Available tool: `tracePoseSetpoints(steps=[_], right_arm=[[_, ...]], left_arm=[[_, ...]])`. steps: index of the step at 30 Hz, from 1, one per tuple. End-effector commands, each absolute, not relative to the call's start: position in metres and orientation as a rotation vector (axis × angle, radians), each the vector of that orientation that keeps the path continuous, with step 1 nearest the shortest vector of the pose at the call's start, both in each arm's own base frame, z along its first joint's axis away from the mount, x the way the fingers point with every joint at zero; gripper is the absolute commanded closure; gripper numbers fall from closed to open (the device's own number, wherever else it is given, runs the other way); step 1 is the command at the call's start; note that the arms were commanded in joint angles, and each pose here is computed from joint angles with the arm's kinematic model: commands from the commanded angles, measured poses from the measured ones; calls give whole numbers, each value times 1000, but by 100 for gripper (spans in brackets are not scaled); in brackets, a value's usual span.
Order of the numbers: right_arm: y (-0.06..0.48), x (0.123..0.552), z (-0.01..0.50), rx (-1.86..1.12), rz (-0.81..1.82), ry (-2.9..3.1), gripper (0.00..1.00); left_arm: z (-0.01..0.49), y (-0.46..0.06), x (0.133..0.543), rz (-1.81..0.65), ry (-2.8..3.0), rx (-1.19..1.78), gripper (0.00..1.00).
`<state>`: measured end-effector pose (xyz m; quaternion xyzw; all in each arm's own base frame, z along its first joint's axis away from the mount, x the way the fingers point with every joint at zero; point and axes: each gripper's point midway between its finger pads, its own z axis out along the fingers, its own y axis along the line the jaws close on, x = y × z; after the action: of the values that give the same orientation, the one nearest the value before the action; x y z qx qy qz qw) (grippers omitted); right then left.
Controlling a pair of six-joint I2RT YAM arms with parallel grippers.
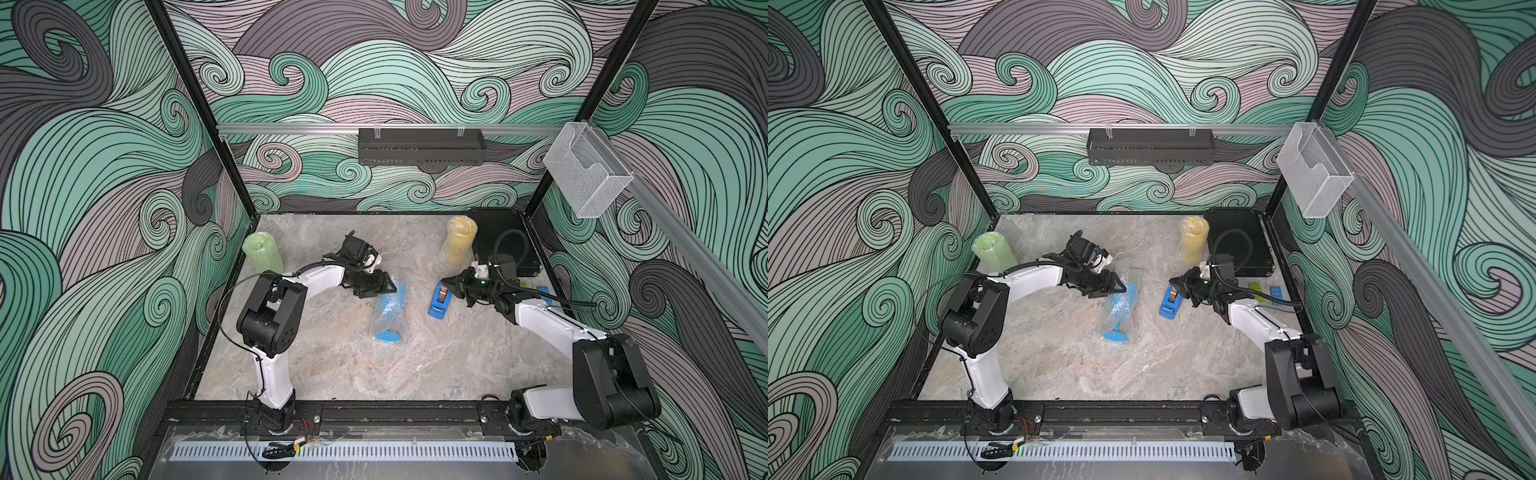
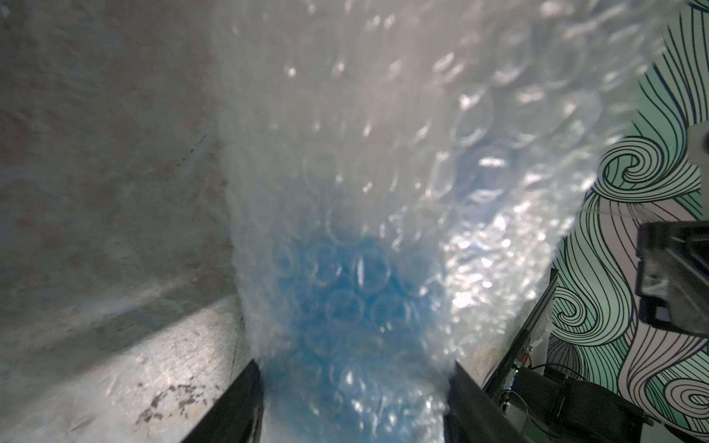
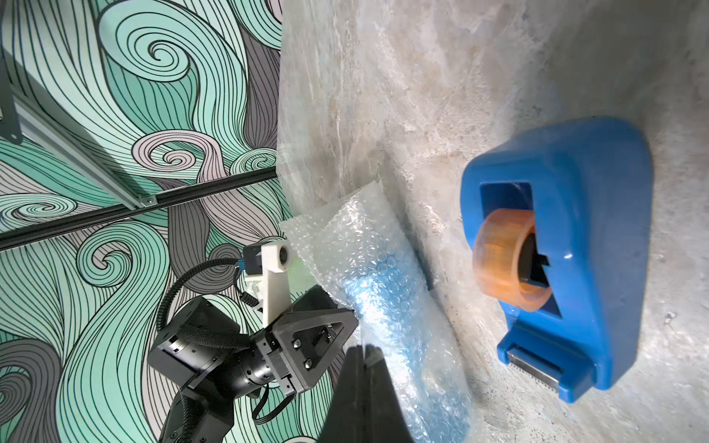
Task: Wrap wine glasses in bubble wrap
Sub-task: Pull the tape from the tape cutter, then tear off the tape using the Tape Cutter.
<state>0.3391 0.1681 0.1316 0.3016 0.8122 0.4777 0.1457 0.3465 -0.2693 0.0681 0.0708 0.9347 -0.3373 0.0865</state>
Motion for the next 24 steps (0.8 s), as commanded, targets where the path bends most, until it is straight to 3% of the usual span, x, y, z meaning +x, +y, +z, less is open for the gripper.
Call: tracePoseSetpoints(steps=[1, 13, 24], right_arm=[[175, 336, 138, 815, 1389, 2331, 100], [189, 280, 81, 848, 1314, 2442, 100], [194, 256, 25, 836, 1175, 2595, 100]], left_arm=[[45, -261, 326, -929, 2902, 189, 34], [48, -261, 327, -929, 2893, 194, 34], [50, -261, 328, -925, 2893, 197, 34]])
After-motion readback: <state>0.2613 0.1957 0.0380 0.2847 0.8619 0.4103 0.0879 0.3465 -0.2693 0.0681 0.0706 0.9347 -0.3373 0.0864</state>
